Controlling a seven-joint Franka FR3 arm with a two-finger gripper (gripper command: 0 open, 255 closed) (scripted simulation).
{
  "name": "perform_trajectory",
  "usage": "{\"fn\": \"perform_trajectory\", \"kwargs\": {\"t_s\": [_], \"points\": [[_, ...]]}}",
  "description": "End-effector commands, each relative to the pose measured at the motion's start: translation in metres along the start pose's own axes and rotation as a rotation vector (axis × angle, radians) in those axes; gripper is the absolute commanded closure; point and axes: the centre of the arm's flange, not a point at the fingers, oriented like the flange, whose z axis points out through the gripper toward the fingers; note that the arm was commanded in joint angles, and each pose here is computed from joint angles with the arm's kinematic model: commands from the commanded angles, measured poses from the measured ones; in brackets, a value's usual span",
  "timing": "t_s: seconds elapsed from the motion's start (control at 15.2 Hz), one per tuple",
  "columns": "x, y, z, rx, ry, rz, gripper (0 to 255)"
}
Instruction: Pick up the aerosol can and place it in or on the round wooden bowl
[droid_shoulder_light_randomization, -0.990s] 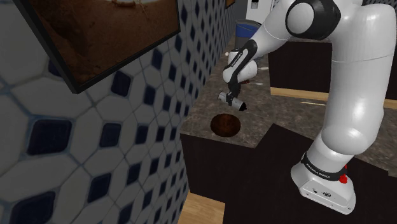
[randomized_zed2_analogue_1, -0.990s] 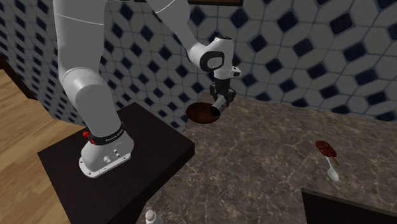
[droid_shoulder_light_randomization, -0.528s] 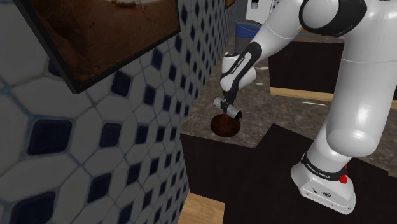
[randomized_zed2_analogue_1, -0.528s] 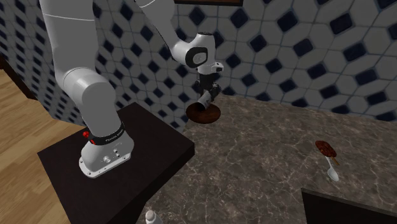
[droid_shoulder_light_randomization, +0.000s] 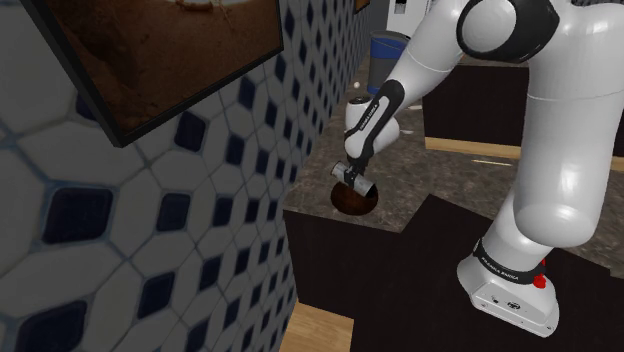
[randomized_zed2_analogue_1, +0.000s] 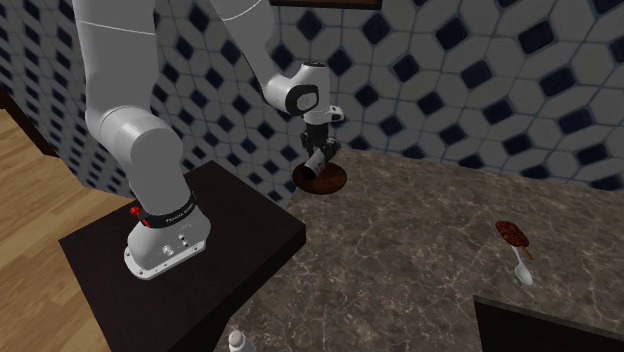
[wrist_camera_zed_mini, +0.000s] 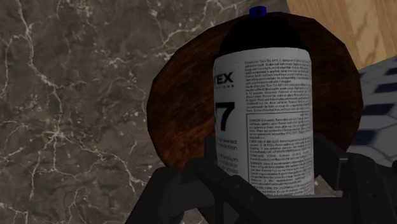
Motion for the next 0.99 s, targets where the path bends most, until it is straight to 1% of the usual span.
{"fn": "perform_trajectory", "kwargs": {"t_s": [0.0, 0.4, 0.86, 0.92], "points": [[0.0, 0.0, 0.011, 0.0, 0.001, 0.0, 255], [-0.001, -0.002, 0.042, 0.0, 0.001, 0.0, 255], [-0.001, -0.002, 0.042, 0.0, 0.001, 0.0, 255], [-0.001, -0.002, 0.042, 0.0, 0.001, 0.0, 0]]}}
